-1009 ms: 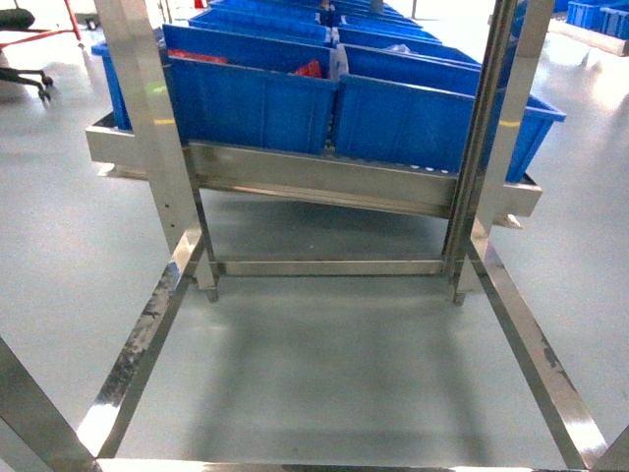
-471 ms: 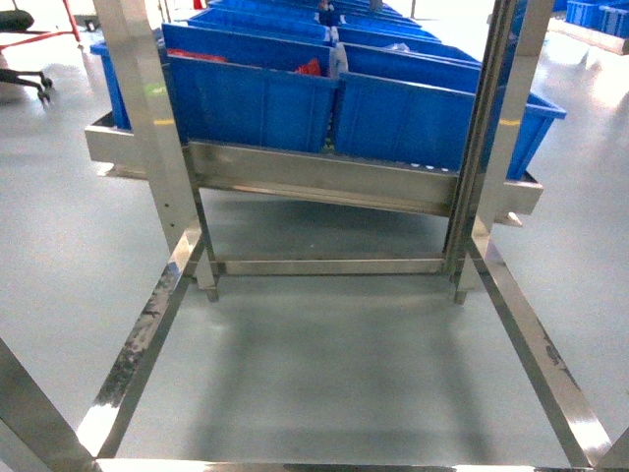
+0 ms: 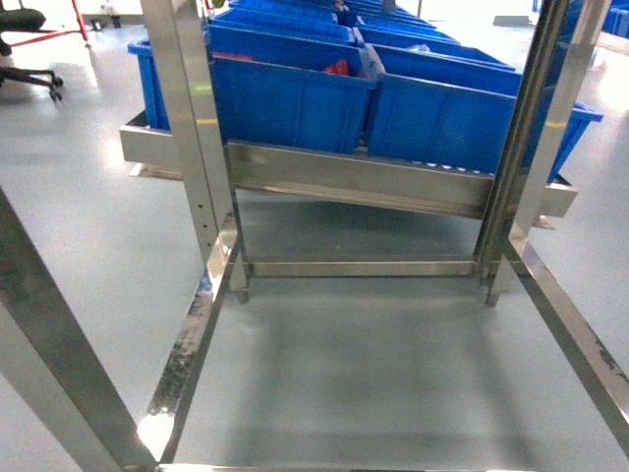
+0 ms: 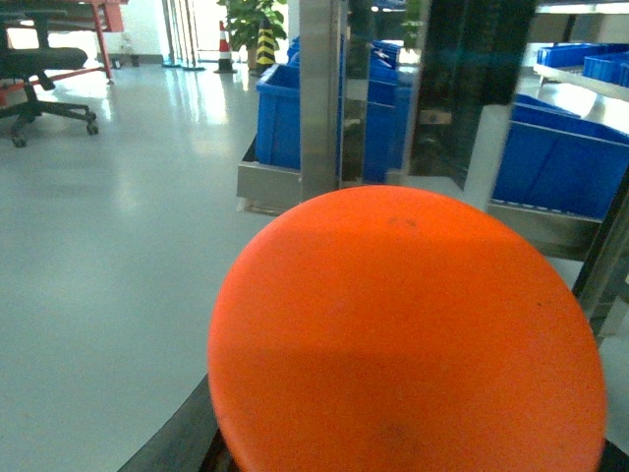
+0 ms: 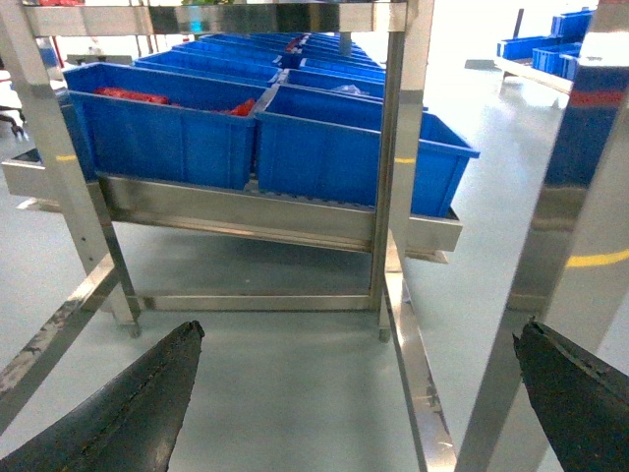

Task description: Pick capacitor and pack into box

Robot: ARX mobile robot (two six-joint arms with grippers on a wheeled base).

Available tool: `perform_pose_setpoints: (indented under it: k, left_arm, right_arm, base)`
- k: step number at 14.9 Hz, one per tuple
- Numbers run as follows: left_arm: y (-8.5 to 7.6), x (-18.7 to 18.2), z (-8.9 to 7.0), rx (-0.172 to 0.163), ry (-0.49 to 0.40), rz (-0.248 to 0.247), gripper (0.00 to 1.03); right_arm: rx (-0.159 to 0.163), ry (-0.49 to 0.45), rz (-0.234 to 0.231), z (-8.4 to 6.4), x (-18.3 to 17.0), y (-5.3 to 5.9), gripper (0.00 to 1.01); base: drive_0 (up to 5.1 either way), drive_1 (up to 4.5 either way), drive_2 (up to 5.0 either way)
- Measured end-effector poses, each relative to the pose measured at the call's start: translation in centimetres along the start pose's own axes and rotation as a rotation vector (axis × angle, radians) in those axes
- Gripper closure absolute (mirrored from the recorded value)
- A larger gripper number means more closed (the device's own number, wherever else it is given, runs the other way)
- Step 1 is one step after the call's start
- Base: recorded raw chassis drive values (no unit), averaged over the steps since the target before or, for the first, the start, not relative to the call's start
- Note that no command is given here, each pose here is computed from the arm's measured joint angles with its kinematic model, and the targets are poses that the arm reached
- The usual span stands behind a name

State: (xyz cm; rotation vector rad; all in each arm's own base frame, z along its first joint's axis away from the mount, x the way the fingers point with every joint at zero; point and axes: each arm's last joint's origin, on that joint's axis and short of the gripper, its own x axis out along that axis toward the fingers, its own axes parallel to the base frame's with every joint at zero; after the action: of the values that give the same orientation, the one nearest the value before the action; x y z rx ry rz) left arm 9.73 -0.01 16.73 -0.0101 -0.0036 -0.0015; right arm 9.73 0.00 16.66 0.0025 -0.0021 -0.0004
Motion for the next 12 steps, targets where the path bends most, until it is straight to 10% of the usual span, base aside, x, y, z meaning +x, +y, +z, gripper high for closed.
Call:
perform_pose_setpoints:
  k: [12]
  left_arm:
    - [0.0,0.0,-0.03,0.0,0.003,0.001,0.59]
  right_arm:
    - [0.0,-0.001,0.0,0.01,0.0,0.0,0.03]
  base:
    - [-4.9,2.51,2.5]
